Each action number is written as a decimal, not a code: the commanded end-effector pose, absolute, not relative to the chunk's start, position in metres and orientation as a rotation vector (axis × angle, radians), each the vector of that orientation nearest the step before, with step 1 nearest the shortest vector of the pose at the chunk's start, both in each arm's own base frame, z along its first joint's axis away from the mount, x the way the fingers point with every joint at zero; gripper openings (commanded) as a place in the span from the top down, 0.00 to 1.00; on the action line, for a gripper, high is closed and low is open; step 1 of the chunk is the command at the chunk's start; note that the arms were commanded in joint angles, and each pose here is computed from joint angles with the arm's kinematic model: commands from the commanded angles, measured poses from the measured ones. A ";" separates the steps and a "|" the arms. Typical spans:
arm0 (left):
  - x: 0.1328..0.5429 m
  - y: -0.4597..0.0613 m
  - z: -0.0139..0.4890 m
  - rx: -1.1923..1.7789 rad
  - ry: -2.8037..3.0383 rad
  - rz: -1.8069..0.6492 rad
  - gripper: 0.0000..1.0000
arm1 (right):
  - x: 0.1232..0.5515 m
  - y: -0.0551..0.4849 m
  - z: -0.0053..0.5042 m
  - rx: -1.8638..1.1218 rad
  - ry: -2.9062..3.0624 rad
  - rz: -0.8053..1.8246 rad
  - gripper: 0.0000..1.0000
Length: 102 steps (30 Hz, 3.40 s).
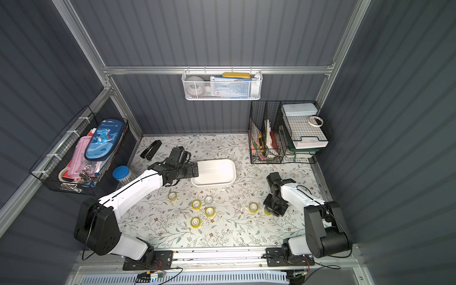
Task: Put the transparent tape into the storage box
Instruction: Pick up the tape at the center of the board, then place the tape in the storage box, then pick up the tape at the center of the board.
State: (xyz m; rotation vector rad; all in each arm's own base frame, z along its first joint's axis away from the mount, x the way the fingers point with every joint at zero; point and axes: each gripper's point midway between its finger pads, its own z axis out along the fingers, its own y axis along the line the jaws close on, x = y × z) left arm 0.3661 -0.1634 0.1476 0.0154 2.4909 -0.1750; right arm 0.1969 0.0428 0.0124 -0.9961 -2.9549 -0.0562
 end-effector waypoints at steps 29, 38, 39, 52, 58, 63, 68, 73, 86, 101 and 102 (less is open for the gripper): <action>0.349 -0.113 0.190 -0.052 2.423 0.070 0.01 | 0.396 0.179 0.155 -0.108 -3.441 -0.220 1.00; 0.335 -0.101 0.175 -0.134 2.532 0.035 0.01 | 0.437 0.247 0.120 0.150 -3.440 -0.264 1.00; 0.334 -0.099 0.172 -0.145 2.538 0.034 0.01 | 0.440 0.251 0.113 0.165 -3.441 -0.249 1.00; 0.329 -0.088 0.153 -0.203 2.584 0.027 0.01 | 0.456 0.266 0.049 0.259 -3.412 -0.139 1.00; 0.331 -0.084 0.149 -0.212 2.591 0.021 0.01 | 0.458 0.267 0.034 0.266 -3.407 -0.086 1.00; 0.331 -0.083 0.148 -0.206 2.597 0.019 0.01 | 0.460 0.268 0.033 0.268 -3.411 -0.076 1.00; 0.331 -0.080 0.150 -0.215 2.589 0.022 0.01 | 0.461 0.271 0.037 0.274 -3.419 -0.085 0.81; 0.329 -0.077 0.149 -0.216 2.579 0.025 0.01 | 0.463 0.272 0.047 0.282 -3.438 -0.086 0.69; 0.327 -0.078 0.155 -0.196 2.565 0.002 0.01 | 0.471 0.280 0.101 0.293 -3.546 -0.200 0.41; 0.265 -0.071 0.118 -0.363 2.772 -0.099 0.01 | 0.420 0.288 0.168 0.210 -3.441 -0.647 0.01; 0.258 -0.070 0.113 -0.393 2.783 -0.105 0.02 | 0.414 0.286 0.168 0.205 -3.432 -0.660 0.01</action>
